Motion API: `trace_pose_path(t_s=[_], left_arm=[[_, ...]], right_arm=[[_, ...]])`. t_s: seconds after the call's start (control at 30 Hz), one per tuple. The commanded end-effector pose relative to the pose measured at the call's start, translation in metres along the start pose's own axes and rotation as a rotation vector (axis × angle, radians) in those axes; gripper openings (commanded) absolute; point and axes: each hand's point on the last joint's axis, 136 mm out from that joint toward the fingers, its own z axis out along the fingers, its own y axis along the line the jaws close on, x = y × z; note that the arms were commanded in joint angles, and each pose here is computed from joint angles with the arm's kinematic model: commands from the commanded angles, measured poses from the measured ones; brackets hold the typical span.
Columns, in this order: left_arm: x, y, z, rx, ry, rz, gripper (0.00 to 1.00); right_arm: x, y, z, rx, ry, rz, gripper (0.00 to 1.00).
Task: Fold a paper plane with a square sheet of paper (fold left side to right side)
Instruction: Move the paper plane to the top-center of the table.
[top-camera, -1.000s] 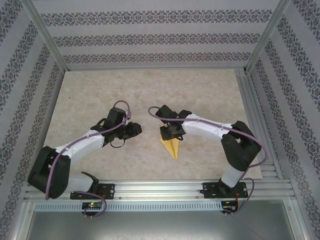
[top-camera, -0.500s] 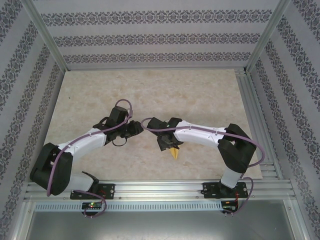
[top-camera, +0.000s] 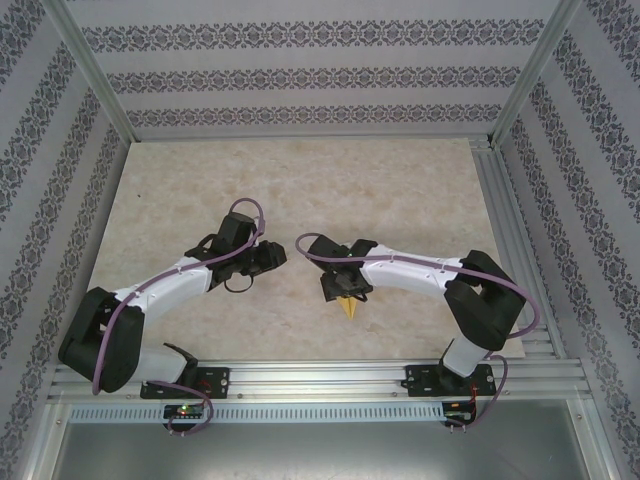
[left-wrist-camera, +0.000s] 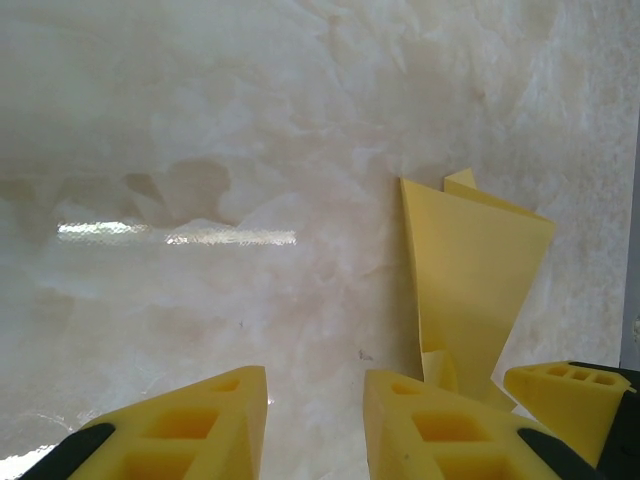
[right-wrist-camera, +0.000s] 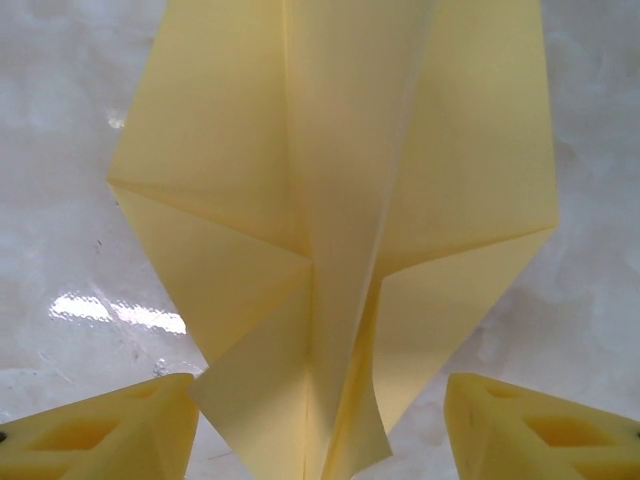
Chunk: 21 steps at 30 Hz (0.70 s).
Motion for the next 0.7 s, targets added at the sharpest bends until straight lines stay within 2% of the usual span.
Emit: trace_pose_path(t_s=[0.0,0.3,0.6,0.67], left_arm=[[0.001,-0.003,-0.003,0.007,-0.011,0.008,0.33],[0.002,-0.001,-0.004,0.0,-0.008,0.006,0.33],[0.003,0.0,-0.003,-0.004,-0.005,0.003,0.33],[0.003,-0.001,-0.004,-0.002,-0.006,0.004,0.33]], right_arm=[[-0.003,0.003,0.005,-0.034,-0.01,0.032,0.65],[-0.004,-0.009,0.0,0.01,-0.011,0.021,0.54],[0.0,-0.011,0.005,0.004,0.0,0.031,0.31],[0.0,-0.013,0.009,-0.001,0.005,0.042,0.29]])
